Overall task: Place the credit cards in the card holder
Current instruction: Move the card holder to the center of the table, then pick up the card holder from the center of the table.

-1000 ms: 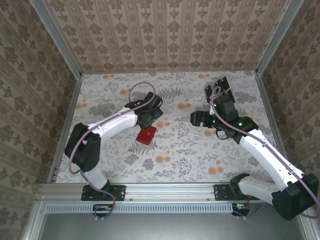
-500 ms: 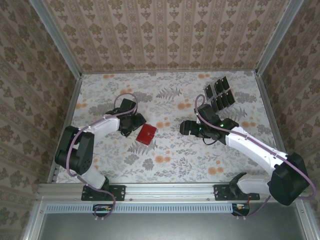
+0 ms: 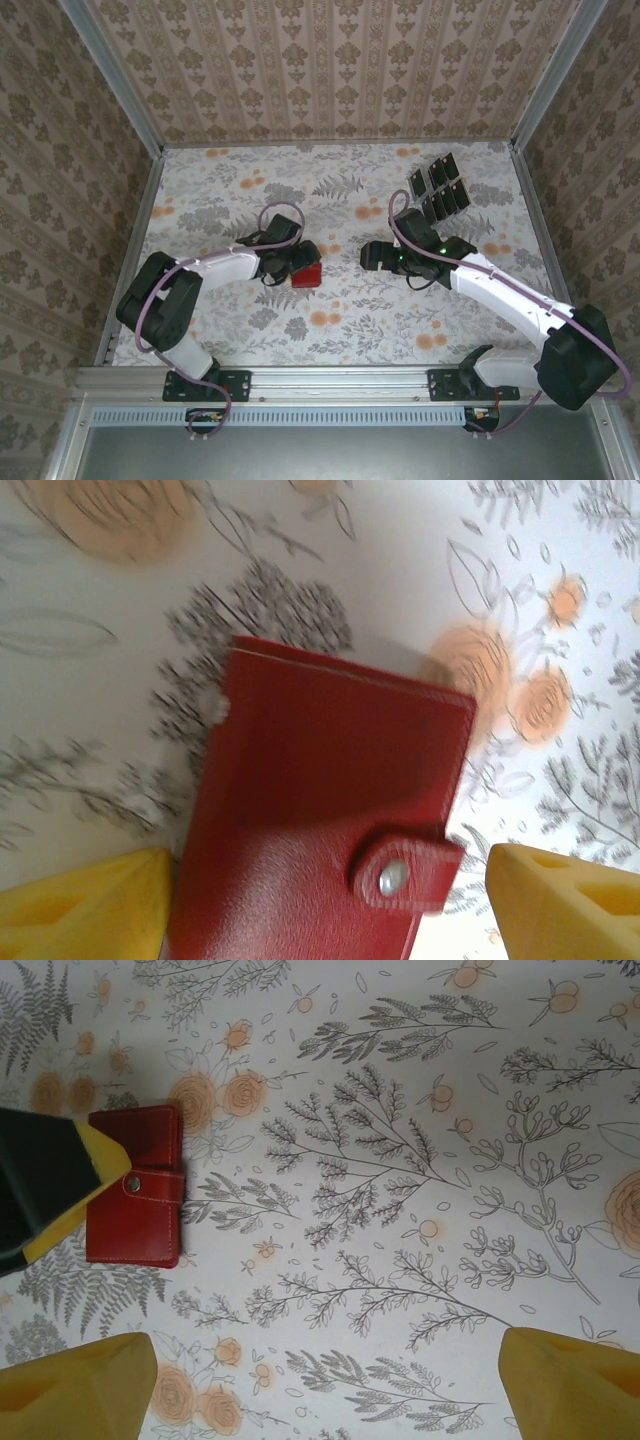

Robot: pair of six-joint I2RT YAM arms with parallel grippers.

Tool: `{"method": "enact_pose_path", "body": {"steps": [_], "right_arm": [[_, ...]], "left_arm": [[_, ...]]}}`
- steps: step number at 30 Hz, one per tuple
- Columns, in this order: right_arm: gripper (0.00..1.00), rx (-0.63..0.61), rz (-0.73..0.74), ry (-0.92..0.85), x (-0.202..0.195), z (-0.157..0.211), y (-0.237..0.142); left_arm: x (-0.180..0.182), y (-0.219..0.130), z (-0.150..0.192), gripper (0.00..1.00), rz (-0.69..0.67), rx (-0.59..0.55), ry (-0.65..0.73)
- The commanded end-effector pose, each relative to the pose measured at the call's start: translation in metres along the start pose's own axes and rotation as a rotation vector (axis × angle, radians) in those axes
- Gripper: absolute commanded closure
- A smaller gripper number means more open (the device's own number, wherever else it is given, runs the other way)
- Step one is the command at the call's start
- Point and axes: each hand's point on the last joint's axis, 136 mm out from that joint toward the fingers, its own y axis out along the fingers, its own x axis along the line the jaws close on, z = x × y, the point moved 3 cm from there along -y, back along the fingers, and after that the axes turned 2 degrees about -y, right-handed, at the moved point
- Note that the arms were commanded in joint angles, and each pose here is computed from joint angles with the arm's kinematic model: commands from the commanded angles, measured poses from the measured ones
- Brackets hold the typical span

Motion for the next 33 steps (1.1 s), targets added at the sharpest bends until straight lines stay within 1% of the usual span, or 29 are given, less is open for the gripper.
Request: {"method": "enact_pose_path", "body": {"steps": [1,2,5,7,10,14,18,19,22,27,33], "right_arm": [[0.04,0.020,0.074,-0.033,-0.010,0.003,0.000],[0.00,0.020,0.082,-0.037,-0.011,0.002,0.000],[0.00,0.023,0.091,-0.046,-0.011,0.000,0.001],[0.00,0.030,0.080,-0.057,-0.007,-0.001,0.004],[0.00,0.044,0.050,-0.097,0.002,-0.005,0.009],[0.10,0.098,0.024,-0.215,0.020,-0.006,0.029],[0.22,0.178,0.020,-0.408,0.047,-0.004,0.053],[0.23,0.192,0.021,-0.453,0.054,-0.004,0.058],[0.29,0.249,0.065,-0.579,0.069,0.000,0.079],[0.33,0.287,0.088,-0.661,0.093,0.000,0.104],[0.45,0.310,0.127,-0.727,0.108,-0.001,0.124]], "left_arm": [[-0.025,-0.007,0.012,0.17,0.077,-0.025,-0.039],[-0.031,-0.007,0.015,0.17,0.086,-0.025,-0.035],[-0.042,-0.011,0.016,0.16,0.102,-0.033,-0.023],[-0.037,-0.019,0.009,0.16,0.075,-0.065,-0.017],[-0.020,-0.034,-0.008,0.14,0.033,-0.117,-0.036],[0.009,-0.050,-0.033,0.14,-0.003,-0.155,-0.107],[0.035,-0.067,-0.056,0.14,-0.038,-0.189,-0.148],[0.039,-0.071,-0.060,0.14,-0.042,-0.196,-0.157],[0.059,-0.083,-0.077,0.13,-0.056,-0.226,-0.204],[0.079,-0.094,-0.087,0.12,-0.054,-0.237,-0.256],[0.092,-0.096,-0.090,0.12,-0.054,-0.236,-0.282]]}}
